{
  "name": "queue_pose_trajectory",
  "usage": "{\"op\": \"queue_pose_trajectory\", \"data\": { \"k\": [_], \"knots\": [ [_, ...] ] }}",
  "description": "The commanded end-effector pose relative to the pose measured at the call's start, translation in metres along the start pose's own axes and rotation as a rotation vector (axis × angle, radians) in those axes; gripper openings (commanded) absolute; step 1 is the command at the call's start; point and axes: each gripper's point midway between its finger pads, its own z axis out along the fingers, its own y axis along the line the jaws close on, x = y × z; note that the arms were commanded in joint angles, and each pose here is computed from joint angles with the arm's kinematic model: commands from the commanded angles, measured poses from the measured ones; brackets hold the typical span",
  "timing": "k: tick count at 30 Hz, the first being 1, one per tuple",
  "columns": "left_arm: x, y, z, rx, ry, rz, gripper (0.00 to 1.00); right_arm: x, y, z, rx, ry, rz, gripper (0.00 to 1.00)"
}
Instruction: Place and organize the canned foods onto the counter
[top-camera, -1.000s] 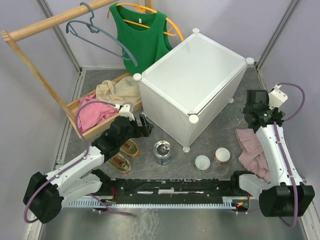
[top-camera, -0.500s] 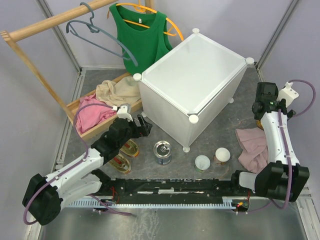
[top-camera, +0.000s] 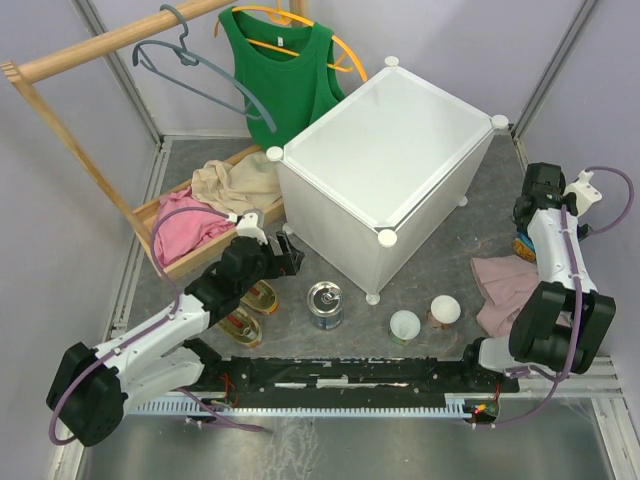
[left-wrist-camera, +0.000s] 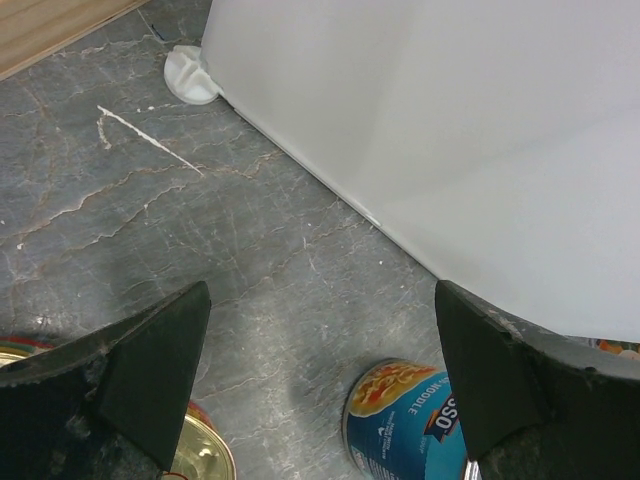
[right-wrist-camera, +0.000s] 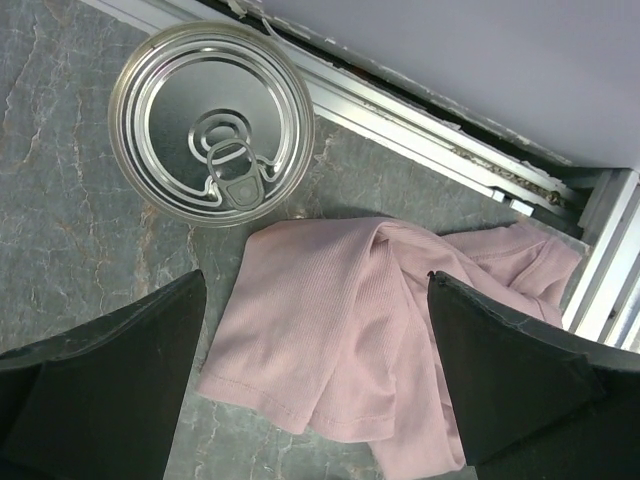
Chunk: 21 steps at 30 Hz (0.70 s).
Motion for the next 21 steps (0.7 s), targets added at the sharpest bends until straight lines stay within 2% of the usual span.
{"op": "queue_pose_trajectory", "data": {
  "k": [1, 21],
  "knots": [
    [-0.021, -0.008, 0.000, 0.003, -0.055, -0.002, 0.99, -0.020, 0.015, 0.000, -0.035, -0.027, 0.090, 1.00],
    [-0.022, -0.002, 0.004, -0.028, -0.064, 0.037, 0.99, -0.042, 0.034, 0.016, -0.017, -0.024, 0.121, 1.00]
  ]
}}
